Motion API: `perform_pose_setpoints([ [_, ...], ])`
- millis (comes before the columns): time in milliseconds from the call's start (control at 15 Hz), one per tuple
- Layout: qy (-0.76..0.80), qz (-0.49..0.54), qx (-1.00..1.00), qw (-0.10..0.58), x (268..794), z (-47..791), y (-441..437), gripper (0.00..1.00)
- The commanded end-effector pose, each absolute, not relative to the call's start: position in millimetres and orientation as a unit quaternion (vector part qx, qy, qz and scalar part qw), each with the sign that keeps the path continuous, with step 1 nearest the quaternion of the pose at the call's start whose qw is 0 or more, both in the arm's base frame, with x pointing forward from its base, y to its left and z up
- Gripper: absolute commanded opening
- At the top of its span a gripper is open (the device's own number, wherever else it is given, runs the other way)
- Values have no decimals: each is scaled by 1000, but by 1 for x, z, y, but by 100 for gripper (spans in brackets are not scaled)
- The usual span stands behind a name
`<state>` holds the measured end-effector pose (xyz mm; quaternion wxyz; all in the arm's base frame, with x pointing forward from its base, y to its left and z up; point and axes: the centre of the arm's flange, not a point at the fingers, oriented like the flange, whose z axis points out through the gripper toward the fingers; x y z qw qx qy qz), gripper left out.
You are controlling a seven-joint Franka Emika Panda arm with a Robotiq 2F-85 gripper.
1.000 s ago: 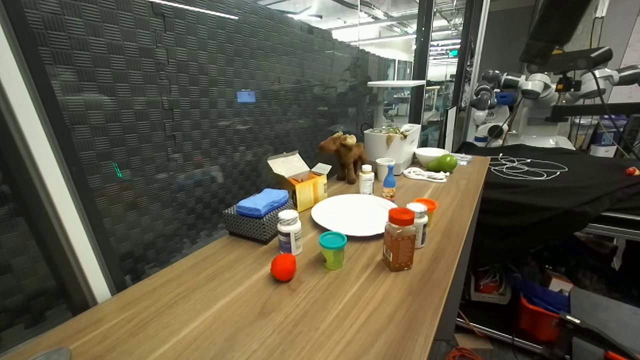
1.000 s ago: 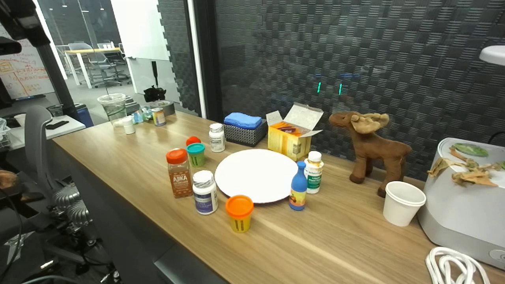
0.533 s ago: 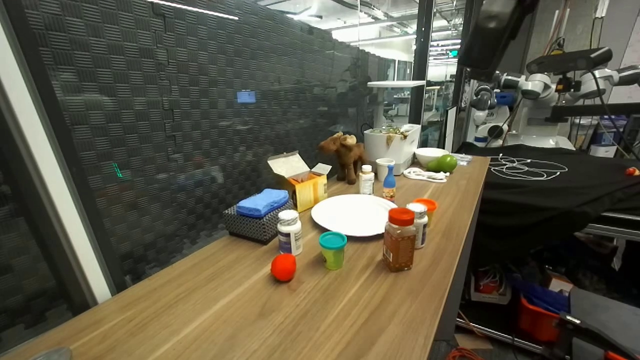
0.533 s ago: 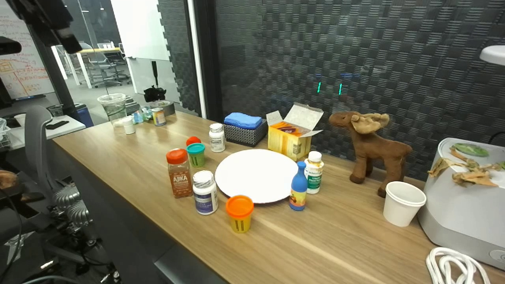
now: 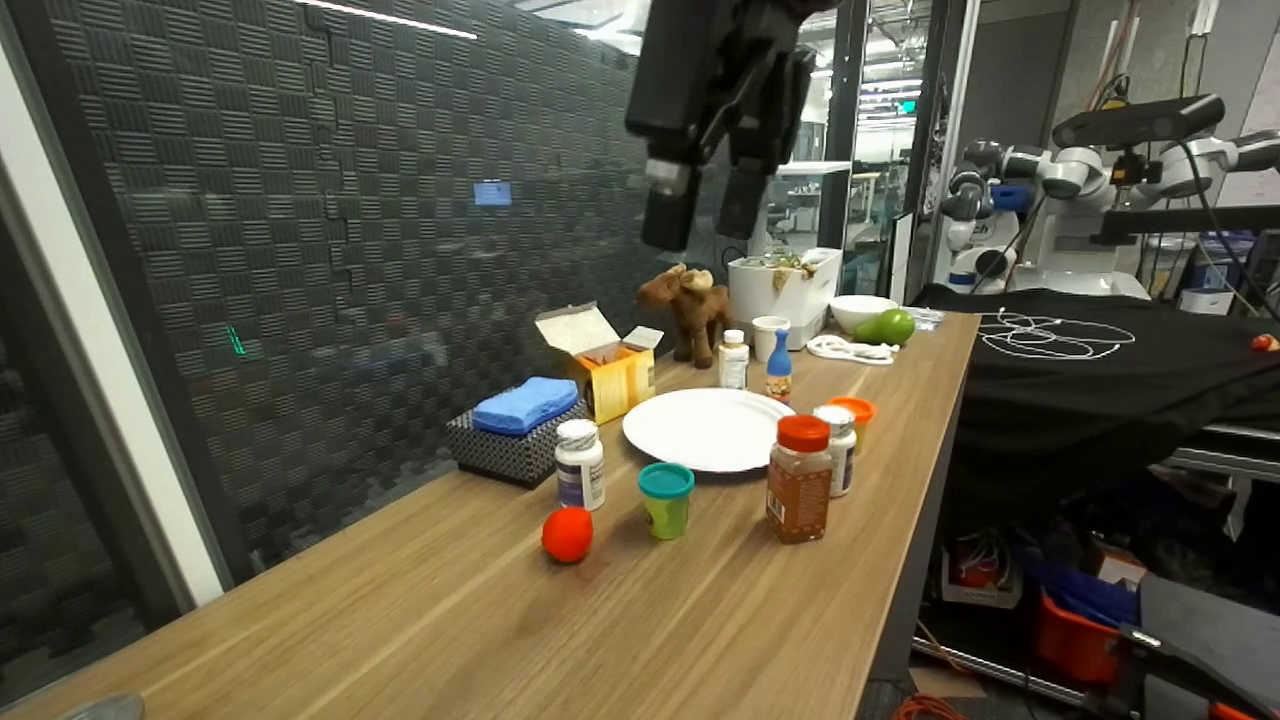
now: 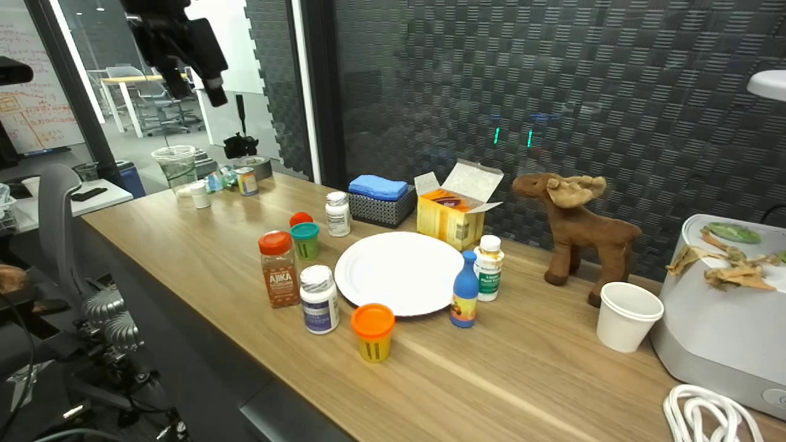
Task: Pick up all the objects surrounding the white plate and arrange them on the plate
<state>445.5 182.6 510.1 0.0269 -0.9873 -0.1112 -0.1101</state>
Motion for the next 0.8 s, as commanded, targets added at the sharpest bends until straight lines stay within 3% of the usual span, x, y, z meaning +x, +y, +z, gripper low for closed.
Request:
perform_pose_setpoints([
  [0,-109,-111,-988,11,518,500,184,100],
  [733,-75,-58,-995,12,628,406,164,100],
])
